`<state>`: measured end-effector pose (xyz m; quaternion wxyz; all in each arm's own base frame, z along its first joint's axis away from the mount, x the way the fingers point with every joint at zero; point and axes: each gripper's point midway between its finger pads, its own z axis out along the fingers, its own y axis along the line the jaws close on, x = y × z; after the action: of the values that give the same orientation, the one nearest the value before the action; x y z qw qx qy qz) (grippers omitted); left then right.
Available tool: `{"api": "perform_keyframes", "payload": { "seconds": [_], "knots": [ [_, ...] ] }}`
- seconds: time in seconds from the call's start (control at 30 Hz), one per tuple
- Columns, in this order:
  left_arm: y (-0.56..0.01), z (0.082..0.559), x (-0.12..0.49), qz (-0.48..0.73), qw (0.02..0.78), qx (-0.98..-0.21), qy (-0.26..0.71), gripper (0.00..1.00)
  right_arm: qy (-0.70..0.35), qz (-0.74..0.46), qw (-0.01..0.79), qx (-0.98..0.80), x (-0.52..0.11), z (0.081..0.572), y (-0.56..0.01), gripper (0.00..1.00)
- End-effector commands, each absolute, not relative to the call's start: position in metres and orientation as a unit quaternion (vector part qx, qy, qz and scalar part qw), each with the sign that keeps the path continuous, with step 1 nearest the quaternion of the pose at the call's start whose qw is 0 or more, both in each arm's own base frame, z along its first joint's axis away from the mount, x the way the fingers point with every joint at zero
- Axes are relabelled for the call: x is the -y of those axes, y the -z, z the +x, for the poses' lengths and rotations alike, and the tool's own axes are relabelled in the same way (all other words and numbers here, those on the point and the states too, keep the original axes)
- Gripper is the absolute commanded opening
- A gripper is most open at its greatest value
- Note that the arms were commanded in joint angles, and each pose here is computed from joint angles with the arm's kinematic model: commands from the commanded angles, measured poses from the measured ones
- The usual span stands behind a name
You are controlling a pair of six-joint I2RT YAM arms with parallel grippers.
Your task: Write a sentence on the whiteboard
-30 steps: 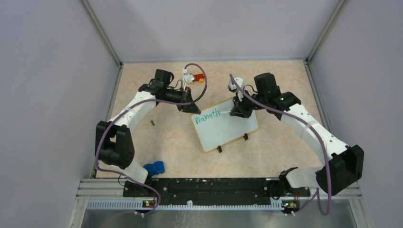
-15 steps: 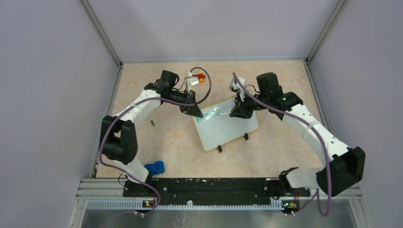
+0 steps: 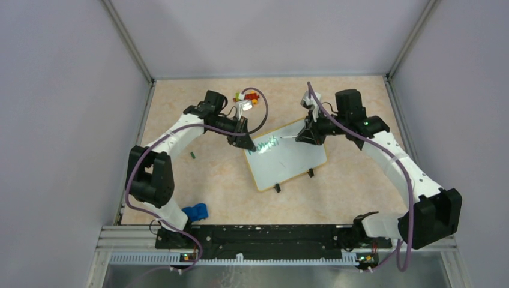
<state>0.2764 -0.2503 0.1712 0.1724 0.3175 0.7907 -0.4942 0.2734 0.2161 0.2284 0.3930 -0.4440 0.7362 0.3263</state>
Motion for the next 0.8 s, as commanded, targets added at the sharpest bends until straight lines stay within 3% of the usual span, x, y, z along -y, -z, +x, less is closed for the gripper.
{"api": "perform_keyframes", "payload": {
  "seconds": [0.0,0.43,0.77],
  "knots": [
    [-0.178,0.275,0.250,0.330,0.184,-0.782,0.495,0.15,-0.323,-0.448,0.422,-0.718,-0.218,0.282,-0.241,0.00],
    [-0.177,0.276,0.249,0.330,0.184,-0.784,0.492,0.00,-0.268,-0.463,0.425,-0.730,-0.222,0.285,-0.227,0.00],
    [-0.177,0.275,0.249,0.330,0.183,-0.784,0.492,0.00,-0.223,-0.455,0.436,-0.744,-0.214,0.298,-0.218,0.00]
  ]
}}
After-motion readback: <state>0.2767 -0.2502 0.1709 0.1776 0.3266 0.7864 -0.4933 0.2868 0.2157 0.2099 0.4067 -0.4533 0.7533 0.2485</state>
